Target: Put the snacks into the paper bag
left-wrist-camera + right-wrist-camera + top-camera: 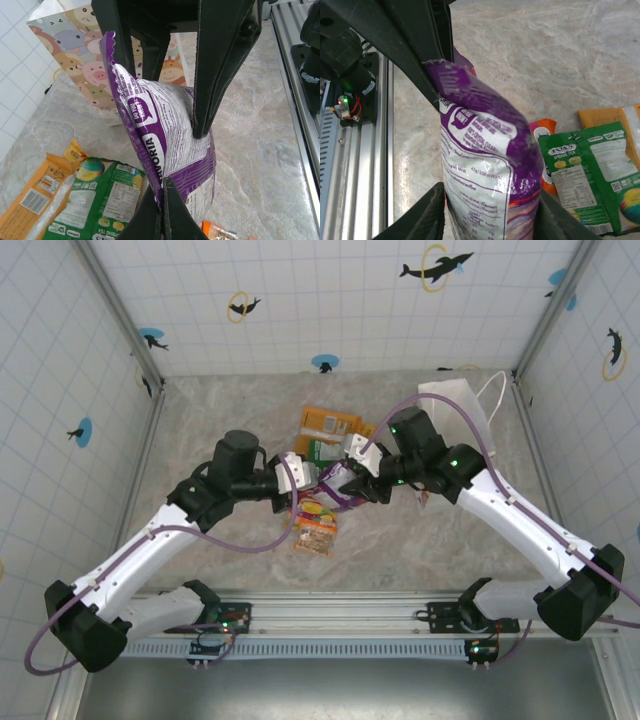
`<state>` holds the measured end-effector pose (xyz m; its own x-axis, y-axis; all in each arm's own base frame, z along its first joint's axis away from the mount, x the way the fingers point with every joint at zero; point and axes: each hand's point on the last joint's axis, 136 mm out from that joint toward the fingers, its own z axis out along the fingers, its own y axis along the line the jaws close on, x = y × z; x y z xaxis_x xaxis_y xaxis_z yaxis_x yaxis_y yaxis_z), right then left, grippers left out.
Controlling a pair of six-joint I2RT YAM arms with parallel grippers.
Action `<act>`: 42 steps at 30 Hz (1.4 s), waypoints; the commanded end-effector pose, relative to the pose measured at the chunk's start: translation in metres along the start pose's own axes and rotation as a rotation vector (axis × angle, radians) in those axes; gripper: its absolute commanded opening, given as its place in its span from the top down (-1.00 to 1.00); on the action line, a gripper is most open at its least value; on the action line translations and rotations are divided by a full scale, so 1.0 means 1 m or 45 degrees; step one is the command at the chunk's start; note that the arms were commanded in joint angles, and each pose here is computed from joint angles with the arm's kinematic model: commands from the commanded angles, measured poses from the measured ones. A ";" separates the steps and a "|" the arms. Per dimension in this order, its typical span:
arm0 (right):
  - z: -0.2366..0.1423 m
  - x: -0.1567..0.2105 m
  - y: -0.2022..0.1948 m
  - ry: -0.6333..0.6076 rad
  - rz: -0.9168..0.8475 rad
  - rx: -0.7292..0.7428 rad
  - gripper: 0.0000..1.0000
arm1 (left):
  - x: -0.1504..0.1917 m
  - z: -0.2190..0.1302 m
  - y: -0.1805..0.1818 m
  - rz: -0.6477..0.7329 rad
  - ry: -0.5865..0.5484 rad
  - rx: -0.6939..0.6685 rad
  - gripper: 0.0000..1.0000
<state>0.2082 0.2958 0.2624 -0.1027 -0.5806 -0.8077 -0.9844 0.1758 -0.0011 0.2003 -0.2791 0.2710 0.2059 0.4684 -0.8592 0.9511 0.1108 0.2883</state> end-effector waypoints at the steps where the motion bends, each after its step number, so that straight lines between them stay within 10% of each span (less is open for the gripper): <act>1: 0.001 0.003 0.003 0.013 0.013 -0.015 0.22 | -0.035 -0.014 0.016 0.108 -0.107 -0.106 1.00; 11: -0.009 -0.007 -0.002 -0.085 -0.037 0.060 0.72 | -0.029 -0.012 0.034 0.027 -0.064 -0.242 0.80; 17: -0.022 -0.014 -0.018 -0.147 -0.035 0.221 0.78 | -0.009 -0.012 0.056 -0.152 0.003 -0.418 -0.13; 22: -0.049 -0.025 -0.043 -0.279 -0.024 0.456 0.77 | 0.025 -0.016 0.075 -0.432 0.097 -0.623 -0.50; 42: -0.187 -0.106 -0.119 -0.840 0.006 0.959 1.00 | 0.097 0.020 0.065 -0.984 0.140 -0.684 -0.62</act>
<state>0.3070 0.1994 0.3811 0.0194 -0.1864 -0.9823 -0.6757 0.7217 -0.1503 0.2843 -0.2362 0.1921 -0.4717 0.2128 -0.8557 0.5781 0.8074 -0.1179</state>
